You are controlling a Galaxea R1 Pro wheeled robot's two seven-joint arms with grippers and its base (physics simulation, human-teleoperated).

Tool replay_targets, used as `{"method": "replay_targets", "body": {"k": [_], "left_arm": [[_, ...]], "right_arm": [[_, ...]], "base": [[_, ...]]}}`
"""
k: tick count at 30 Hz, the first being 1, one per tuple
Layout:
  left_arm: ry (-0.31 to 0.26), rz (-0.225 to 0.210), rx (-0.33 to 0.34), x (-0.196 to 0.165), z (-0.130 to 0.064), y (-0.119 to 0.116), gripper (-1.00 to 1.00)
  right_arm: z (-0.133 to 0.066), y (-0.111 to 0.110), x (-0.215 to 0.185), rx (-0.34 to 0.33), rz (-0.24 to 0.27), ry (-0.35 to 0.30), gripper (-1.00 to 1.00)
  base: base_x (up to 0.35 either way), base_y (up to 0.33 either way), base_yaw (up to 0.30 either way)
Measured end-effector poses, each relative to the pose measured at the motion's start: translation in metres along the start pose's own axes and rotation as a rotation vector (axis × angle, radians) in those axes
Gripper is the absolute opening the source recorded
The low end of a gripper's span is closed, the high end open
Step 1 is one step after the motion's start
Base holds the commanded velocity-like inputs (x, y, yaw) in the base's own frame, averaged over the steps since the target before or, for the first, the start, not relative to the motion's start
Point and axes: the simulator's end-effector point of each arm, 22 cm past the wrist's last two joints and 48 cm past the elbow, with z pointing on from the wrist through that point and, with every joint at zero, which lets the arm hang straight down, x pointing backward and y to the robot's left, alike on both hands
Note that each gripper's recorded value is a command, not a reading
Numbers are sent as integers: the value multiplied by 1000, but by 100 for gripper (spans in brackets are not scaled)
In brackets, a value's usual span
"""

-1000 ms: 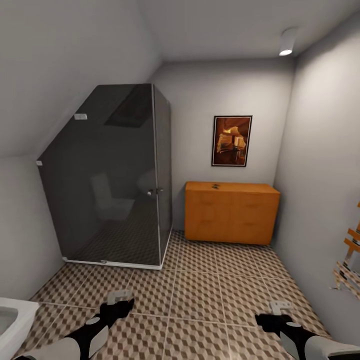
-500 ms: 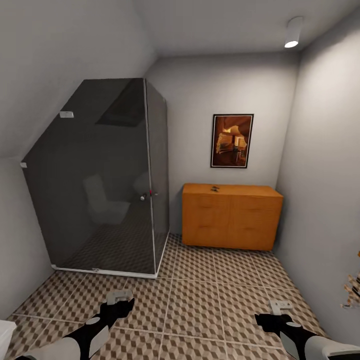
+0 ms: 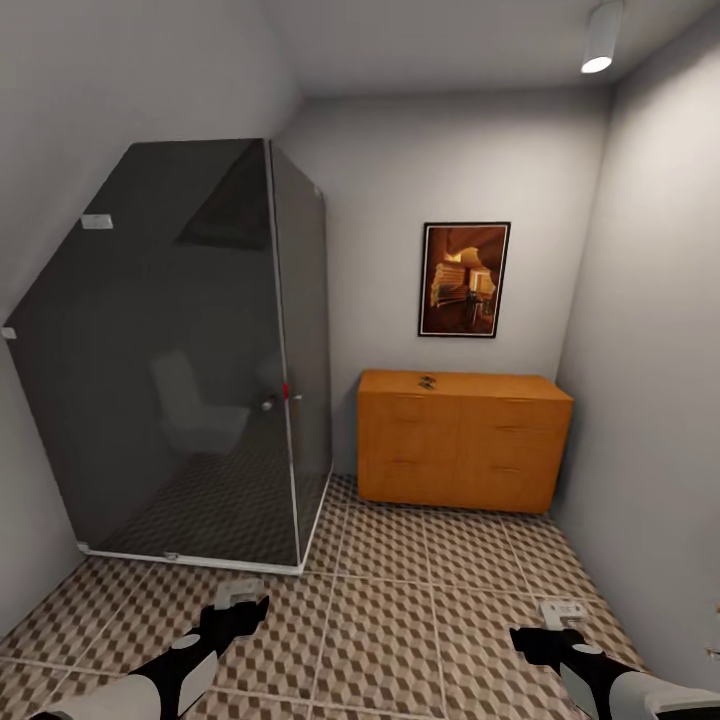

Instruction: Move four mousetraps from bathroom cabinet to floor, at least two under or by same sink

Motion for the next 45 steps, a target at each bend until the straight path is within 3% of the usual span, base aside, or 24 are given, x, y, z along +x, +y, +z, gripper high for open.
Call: {"method": "replay_targets", "body": {"k": [35, 45], "left_arm": [[13, 0, -1, 7, 2, 1, 100], [13, -1, -2, 7, 3, 1, 100]], "right_arm": [[3, 1, 6, -1, -1, 13, 100], [3, 2, 7, -3, -1, 16, 100]], "base": [[329, -155, 0], [81, -37, 0]]}}
